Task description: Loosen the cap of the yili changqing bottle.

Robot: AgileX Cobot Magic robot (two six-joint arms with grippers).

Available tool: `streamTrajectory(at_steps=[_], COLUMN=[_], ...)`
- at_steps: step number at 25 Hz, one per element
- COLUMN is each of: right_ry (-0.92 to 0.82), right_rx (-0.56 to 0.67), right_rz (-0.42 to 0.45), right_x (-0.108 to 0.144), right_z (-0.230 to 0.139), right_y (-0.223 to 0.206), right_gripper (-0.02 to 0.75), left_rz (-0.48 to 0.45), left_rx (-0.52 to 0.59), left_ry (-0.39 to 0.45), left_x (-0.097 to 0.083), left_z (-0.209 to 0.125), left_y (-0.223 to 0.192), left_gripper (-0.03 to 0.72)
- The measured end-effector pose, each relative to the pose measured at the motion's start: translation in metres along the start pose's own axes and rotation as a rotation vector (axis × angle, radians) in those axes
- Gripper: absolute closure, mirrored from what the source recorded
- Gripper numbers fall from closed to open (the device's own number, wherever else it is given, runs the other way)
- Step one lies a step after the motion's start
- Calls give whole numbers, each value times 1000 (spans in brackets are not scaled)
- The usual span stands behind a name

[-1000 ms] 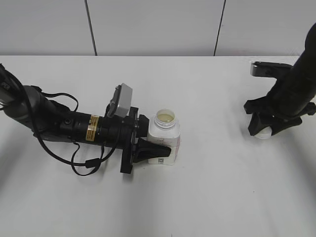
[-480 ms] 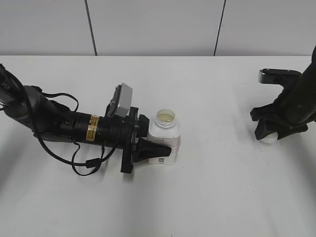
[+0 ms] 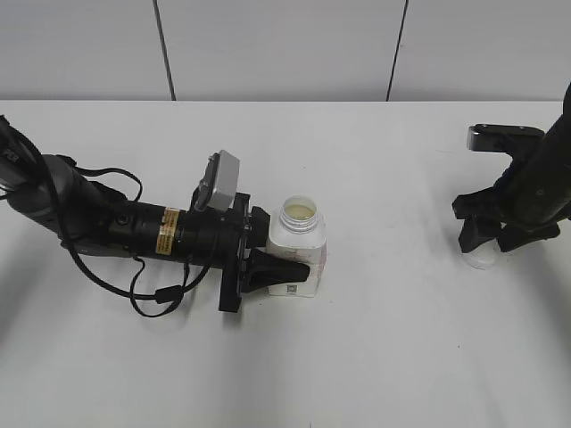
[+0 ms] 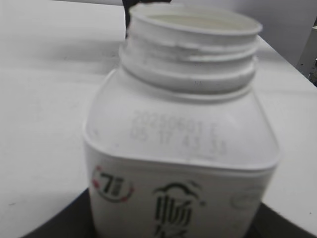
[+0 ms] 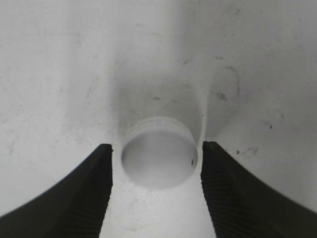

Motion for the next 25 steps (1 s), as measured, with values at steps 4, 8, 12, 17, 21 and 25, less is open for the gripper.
streamTrajectory(at_steps=[4, 8, 12, 17, 21, 25], right_ry=[-7, -17, -18, -20, -21, -22], right_rx=[0, 0, 0, 0, 0, 0], right_rz=[0, 0, 0, 1, 1, 1], right_x=[0, 0, 0, 0, 0, 0], right_z=[0, 0, 0, 0, 0, 0], right_y=[0, 0, 0, 0, 0, 0], right_gripper=[208, 192, 191, 191, 191, 191], left_rz=[1, 1, 4, 22, 28, 31], left_rx=[1, 0, -2, -13, -18, -19], left_ry=[0, 0, 2, 9, 13, 11], left_x=[0, 0, 1, 3, 4, 4], left_z=[0, 0, 0, 2, 2, 3], left_y=[0, 0, 0, 0, 0, 0], left_gripper=[342, 342, 337, 209, 102, 90])
Point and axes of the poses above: a point on each arm's last joint axis where the gripper is mounted, y pointing back along that axis away from the gripper, x along the wrist's bending axis when the last joint is at zero, z = x × y, the point moved 5 cm from there along -y, pointing out along that axis toward the gripper, and after that the axes turned 6 degrees about y, right-handed, at the moved point
